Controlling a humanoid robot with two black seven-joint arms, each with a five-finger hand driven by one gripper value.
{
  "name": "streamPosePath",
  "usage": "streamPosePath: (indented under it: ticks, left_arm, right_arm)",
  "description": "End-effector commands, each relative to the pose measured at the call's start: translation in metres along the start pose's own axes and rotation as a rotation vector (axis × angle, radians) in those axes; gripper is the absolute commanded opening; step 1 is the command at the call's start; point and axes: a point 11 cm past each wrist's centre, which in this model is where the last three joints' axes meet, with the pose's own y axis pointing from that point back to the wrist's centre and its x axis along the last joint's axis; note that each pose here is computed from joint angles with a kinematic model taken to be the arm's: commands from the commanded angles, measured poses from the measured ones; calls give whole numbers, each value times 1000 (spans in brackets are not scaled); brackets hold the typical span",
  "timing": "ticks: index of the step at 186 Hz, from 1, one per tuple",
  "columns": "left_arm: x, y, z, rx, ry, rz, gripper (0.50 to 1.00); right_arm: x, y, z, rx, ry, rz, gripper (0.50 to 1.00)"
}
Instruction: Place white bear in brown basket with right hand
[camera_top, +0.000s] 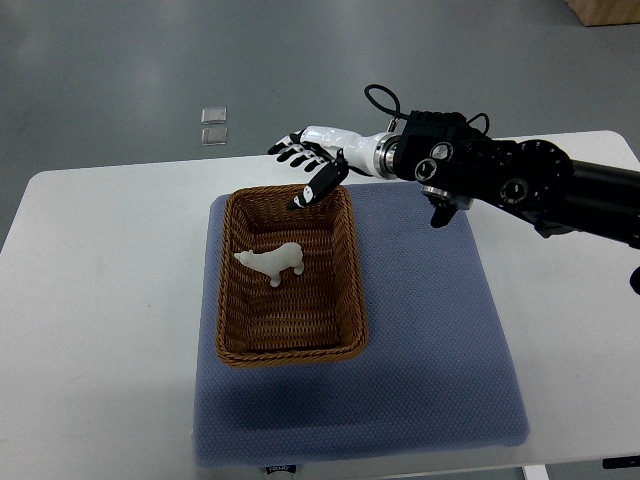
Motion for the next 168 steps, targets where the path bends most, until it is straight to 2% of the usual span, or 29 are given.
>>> streamPosePath:
  ticks: [1,22,62,99,139,168]
  left_arm:
    - [-1,0,0,0,0,-2,1000]
    - [-2,0,0,0,-2,-6,1000]
    - [-3,0,0,3,-3,-9,1000]
    - [-3,0,0,4,-3,-9,1000]
    - [-3,0,0,4,-3,-9,1000]
    - [-3,0,0,4,-4,-9,1000]
  right_arm:
    - [28,11,2,29,-84,77,862]
    - [45,26,34,23,-218,149,862]
    - [64,49,82,171,-664,367,864]
    - [40,43,125,253,-1162,488,862]
    - [42,48,149,355,-1490,580,866]
    - [42,52,156,403,-1580,616,917]
